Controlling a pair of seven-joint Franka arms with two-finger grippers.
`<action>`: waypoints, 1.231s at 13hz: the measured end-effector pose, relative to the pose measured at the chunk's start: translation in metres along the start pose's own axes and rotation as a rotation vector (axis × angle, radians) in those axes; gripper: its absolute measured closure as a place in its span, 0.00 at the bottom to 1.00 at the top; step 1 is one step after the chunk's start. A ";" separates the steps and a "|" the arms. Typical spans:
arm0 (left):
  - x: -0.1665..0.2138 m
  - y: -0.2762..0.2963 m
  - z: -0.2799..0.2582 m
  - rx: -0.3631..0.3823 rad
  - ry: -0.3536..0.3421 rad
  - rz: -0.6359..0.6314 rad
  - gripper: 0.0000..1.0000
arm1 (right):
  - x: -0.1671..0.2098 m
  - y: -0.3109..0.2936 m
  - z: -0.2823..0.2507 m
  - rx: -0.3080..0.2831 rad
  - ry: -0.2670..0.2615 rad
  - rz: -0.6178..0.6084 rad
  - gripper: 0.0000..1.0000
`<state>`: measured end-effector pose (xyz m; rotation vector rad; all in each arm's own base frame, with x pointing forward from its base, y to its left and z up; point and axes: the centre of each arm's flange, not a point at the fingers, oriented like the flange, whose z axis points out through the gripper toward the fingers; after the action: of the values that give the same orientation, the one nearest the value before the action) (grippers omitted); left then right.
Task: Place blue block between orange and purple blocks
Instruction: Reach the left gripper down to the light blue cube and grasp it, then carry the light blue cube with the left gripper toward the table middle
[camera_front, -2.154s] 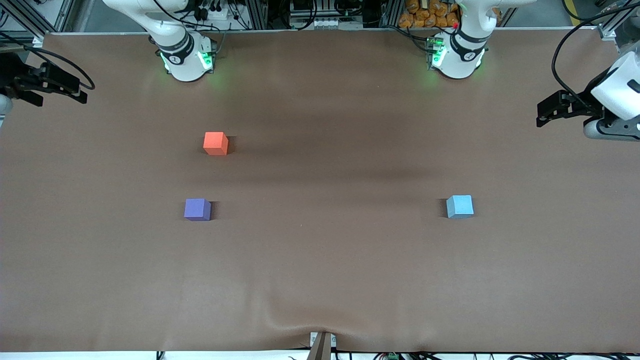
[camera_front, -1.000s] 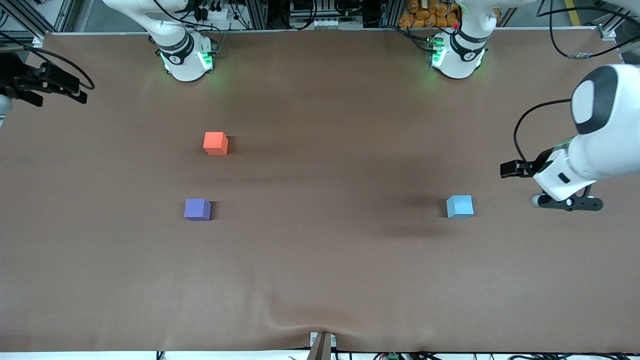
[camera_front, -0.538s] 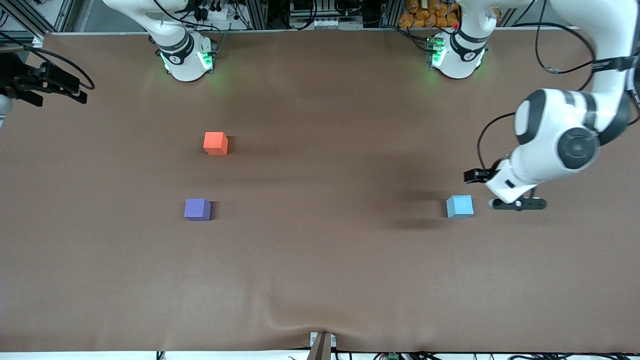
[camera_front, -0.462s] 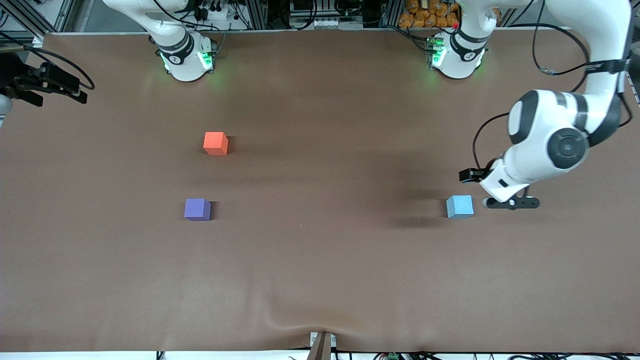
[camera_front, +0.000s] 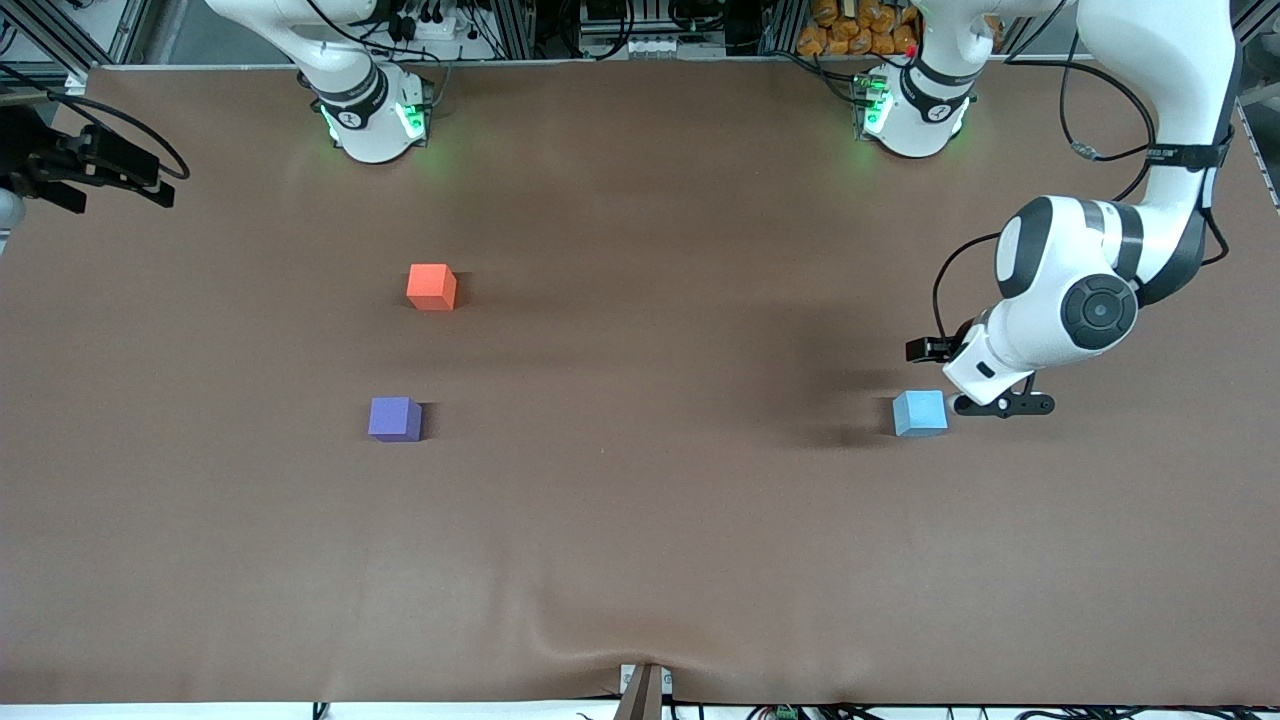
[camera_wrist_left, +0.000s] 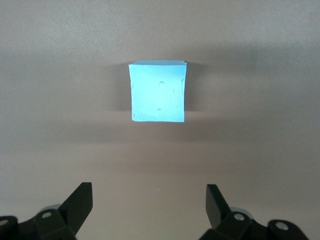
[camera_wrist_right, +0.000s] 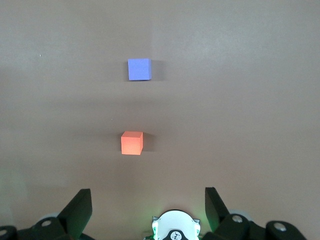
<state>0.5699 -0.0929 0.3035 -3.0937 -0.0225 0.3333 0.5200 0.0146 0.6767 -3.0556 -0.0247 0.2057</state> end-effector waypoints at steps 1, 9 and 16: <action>0.002 0.001 0.006 -0.001 0.002 -0.010 0.00 | 0.000 0.000 0.000 0.000 0.000 0.000 0.00; 0.042 -0.004 0.068 -0.032 0.090 -0.038 0.00 | 0.000 0.000 0.000 0.000 0.000 0.000 0.00; 0.077 0.000 0.089 -0.042 0.099 -0.043 0.00 | 0.000 0.000 0.000 0.000 0.000 0.000 0.00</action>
<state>0.6262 -0.0885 0.2003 -3.1419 -0.0941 0.1810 0.5200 0.0146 0.6766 -3.0555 -0.0246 0.2062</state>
